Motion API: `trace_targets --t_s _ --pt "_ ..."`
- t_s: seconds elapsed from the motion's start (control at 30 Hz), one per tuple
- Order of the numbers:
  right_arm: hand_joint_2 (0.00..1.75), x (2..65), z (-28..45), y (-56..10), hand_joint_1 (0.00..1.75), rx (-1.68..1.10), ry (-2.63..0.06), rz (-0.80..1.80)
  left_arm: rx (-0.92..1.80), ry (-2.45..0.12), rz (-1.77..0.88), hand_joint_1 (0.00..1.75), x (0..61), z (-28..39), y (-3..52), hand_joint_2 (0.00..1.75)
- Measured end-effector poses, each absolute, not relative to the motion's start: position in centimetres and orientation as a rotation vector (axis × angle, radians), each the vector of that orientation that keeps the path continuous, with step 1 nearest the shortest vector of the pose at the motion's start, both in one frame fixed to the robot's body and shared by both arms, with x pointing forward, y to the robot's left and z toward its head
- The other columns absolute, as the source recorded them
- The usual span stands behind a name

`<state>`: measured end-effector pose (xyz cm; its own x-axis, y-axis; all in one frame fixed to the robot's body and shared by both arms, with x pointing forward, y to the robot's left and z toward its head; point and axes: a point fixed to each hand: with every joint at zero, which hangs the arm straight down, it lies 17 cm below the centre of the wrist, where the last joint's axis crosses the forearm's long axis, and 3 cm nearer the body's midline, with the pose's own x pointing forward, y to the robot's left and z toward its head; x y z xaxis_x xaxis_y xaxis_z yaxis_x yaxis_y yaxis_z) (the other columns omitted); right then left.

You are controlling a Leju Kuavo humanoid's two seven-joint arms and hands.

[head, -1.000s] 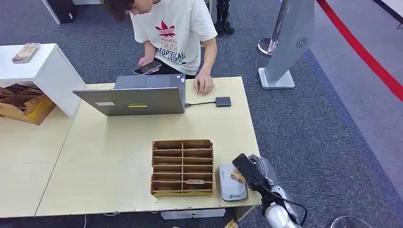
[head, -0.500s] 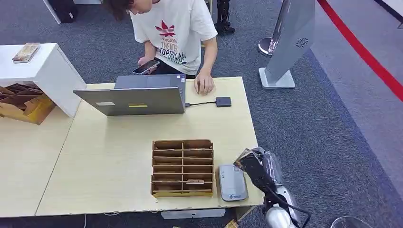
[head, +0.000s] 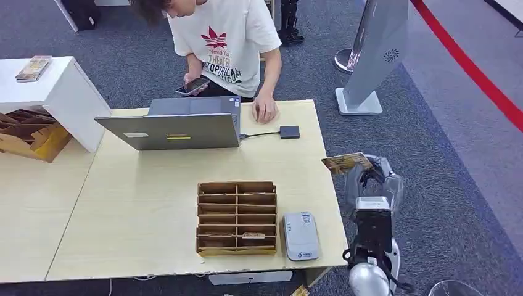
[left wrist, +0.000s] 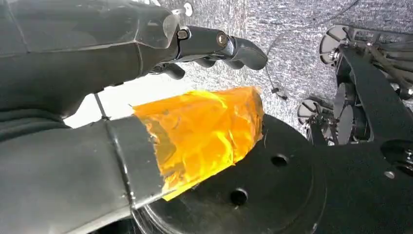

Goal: Pass the card to the sensor for recognition and then transmit it.

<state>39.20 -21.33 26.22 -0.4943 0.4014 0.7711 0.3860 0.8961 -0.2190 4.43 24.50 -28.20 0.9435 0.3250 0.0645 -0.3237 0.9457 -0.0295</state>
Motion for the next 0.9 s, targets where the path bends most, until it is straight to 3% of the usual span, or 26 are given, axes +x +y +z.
trace_targets --t_s 0.3,0.57,0.9 --pt "1.75 40.7 30.9 -14.2 1.75 -0.352 -2.276 0.167 -0.015 -0.076 0.295 0.0 4.8 -28.2 24.5 0.0" --pt "1.75 45.3 32.0 -4.5 1.75 -0.165 -2.214 0.436 0.0 -0.08 0.206 0.0 5.7 -28.1 25.1 0.0" --pt "1.75 51.6 31.9 0.2 1.75 -0.313 -2.103 0.67 0.0 -0.068 0.102 0.0 6.1 -28.1 25.0 0.0"
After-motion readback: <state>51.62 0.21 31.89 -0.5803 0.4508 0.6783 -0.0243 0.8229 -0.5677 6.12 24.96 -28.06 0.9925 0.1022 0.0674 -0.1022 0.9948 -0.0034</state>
